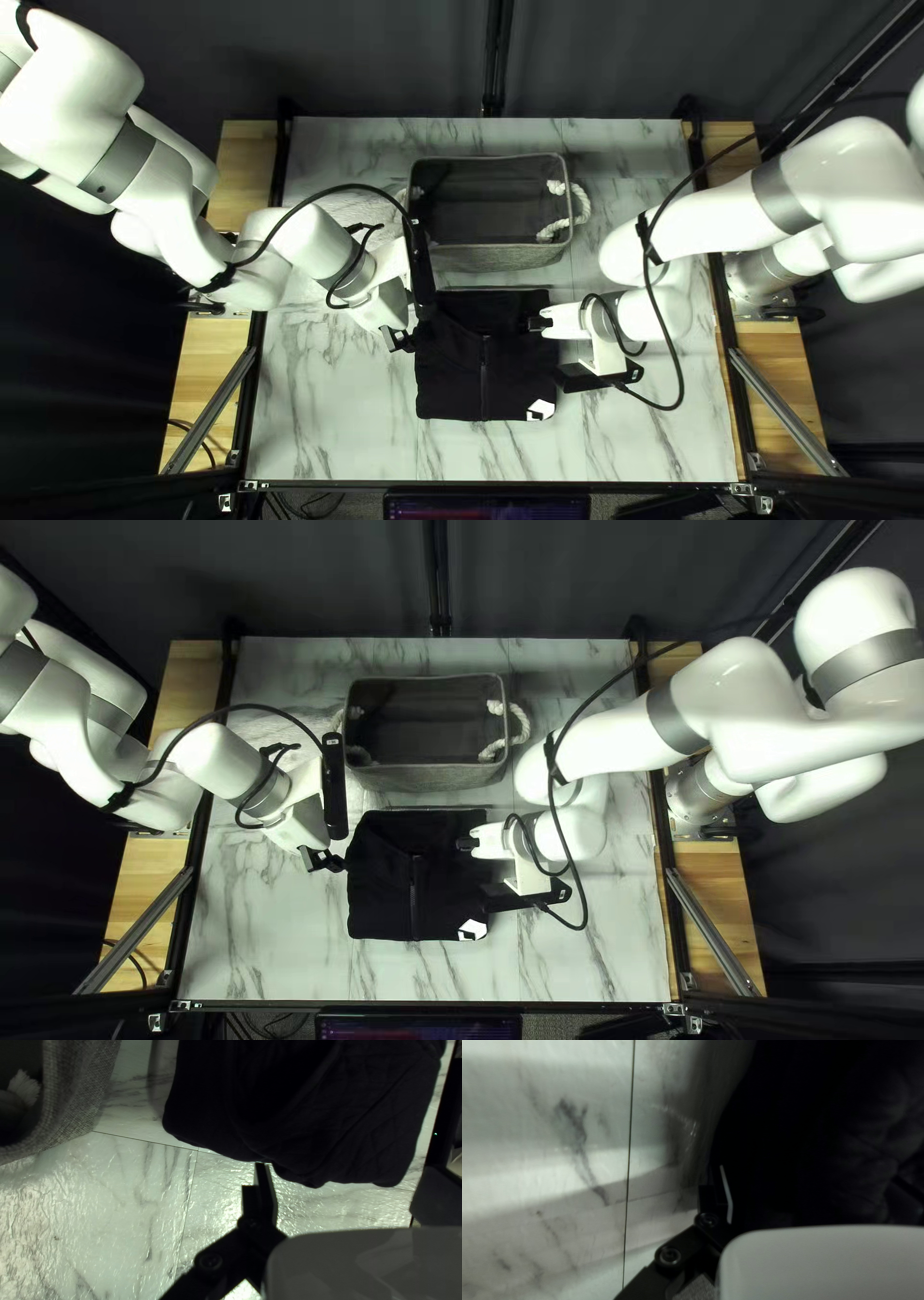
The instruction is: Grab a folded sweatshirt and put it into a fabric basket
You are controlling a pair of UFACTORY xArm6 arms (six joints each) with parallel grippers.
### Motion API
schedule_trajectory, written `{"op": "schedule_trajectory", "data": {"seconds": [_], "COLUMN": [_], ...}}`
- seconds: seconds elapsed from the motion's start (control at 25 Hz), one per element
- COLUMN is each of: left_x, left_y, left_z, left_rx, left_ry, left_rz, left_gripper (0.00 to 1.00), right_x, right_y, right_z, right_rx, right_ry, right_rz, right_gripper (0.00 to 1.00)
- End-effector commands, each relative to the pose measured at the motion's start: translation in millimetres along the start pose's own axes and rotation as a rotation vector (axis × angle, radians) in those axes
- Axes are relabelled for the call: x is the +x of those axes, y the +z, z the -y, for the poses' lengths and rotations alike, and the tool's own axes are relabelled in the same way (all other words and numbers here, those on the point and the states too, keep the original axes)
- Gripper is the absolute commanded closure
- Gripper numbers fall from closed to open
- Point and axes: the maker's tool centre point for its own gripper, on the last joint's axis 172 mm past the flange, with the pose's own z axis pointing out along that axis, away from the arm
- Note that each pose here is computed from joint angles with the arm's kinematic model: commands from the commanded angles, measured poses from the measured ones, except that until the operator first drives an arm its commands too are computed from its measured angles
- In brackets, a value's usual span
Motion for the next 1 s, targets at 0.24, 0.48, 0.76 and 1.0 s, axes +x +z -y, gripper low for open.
{"op": "schedule_trajectory", "data": {"seconds": [0.24,0.48,0.76,1.0], "left_x": [0.8,0.1,-0.8,-1.0], "left_y": [-0.3,-0.4,-0.3,-0.1], "left_z": [-0.4,-0.8,0.1,1.1], "left_rx": [0.001,0.001,0.002,0.003], "left_ry": [0.002,0.004,0.003,0.002], "left_rz": [-0.003,-0.005,-0.007,-0.007], "left_gripper": [0.00,0.00,0.00,0.00], "right_x": [0.5,3.5,3.3,-0.8], "right_y": [8.6,10.0,8.6,7.8], "right_z": [2.5,-5.1,-6.6,-7.7], "right_rx": [-0.004,-0.011,-0.022,-0.024], "right_ry": [-0.001,-0.002,-0.005,-0.004], "right_rz": [0.002,0.010,0.008,0.005], "right_gripper": [0.00,1.00,1.00,1.00]}}
